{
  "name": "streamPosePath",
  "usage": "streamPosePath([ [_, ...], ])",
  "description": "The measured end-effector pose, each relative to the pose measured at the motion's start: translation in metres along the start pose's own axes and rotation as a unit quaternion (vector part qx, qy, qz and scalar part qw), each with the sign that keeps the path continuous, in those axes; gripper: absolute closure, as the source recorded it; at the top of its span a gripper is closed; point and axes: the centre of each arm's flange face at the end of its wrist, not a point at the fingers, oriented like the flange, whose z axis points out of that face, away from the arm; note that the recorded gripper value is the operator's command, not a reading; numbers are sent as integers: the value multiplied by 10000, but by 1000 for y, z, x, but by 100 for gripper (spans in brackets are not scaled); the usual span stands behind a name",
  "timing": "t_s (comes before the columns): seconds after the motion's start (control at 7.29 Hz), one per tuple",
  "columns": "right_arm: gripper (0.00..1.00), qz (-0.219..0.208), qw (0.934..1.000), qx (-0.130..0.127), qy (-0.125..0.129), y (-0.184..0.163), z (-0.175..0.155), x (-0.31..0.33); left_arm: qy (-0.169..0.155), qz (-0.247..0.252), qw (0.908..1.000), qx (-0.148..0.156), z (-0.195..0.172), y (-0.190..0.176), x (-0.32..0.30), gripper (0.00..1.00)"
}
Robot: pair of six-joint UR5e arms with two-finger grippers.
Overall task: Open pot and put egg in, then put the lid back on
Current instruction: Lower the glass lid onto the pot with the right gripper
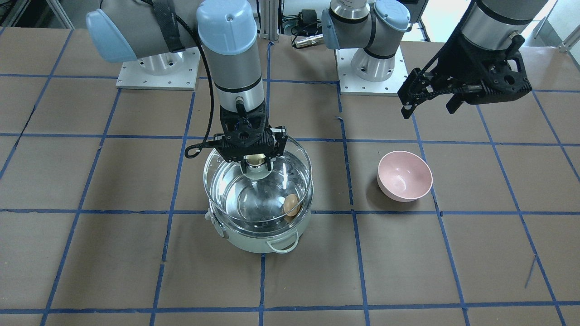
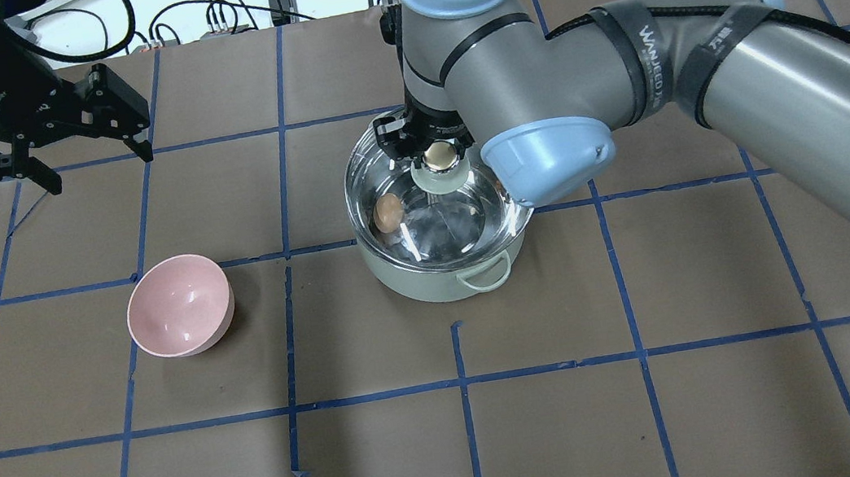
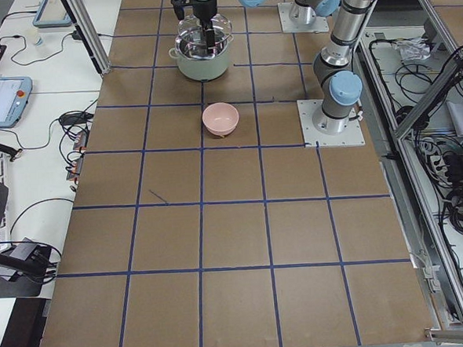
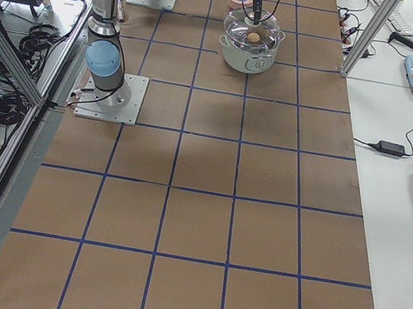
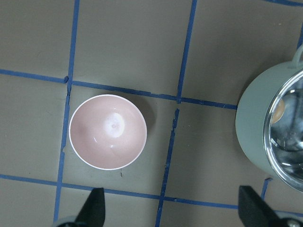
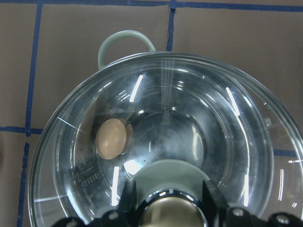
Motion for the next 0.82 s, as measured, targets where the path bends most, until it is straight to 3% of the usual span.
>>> streamPosePath([
  [0.55,55,-158,9999,-32,-28,2,22,-15,-163,89,9998,-56,4,-3,5,0],
  [0.82,55,-329,9994,-64,-11,2,28,-15,-188,359,9992,-44,2,0,15,0],
])
